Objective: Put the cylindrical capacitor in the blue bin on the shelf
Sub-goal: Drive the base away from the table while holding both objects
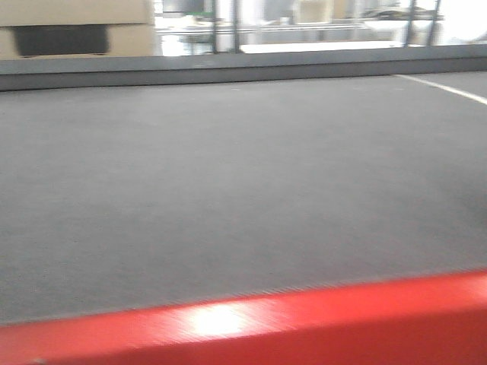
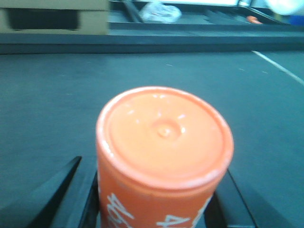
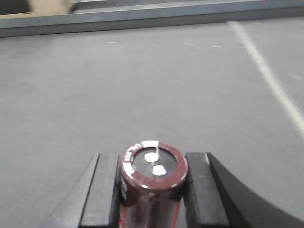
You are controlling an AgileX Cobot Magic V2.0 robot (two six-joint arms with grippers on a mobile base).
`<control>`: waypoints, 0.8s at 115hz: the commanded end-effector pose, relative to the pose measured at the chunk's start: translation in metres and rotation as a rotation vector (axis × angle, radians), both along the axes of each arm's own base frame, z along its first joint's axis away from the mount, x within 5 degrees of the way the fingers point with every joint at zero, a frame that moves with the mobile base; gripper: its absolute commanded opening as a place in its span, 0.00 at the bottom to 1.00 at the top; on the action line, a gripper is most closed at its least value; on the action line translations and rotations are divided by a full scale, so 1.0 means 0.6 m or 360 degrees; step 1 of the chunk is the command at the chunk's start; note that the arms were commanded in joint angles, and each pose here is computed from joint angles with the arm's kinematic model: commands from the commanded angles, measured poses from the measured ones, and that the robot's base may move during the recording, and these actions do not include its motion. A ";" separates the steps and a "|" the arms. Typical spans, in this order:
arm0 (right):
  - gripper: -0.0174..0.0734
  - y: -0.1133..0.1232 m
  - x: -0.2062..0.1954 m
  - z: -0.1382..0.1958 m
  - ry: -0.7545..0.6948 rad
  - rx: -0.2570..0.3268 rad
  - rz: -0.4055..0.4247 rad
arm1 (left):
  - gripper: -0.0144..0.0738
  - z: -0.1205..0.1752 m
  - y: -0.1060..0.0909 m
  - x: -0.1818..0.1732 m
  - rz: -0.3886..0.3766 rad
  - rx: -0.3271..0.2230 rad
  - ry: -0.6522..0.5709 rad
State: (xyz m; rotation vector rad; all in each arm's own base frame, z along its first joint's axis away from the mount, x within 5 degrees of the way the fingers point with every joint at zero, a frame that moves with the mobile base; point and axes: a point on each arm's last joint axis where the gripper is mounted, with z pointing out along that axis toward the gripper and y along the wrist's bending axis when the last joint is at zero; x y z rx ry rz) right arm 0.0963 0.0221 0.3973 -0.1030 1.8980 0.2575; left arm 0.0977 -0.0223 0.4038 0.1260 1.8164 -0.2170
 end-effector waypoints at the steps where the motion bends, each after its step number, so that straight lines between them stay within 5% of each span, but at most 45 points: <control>1: 0.01 -0.001 -0.001 0.004 -0.0058 -0.0001 -0.0011 | 0.04 0.002 -0.002 -0.001 -0.0015 -0.0020 -0.0024; 92: 0.01 -0.001 -0.001 0.004 -0.0058 -0.0001 -0.0011 | 0.04 0.002 -0.002 -0.001 -0.0015 -0.0020 -0.0024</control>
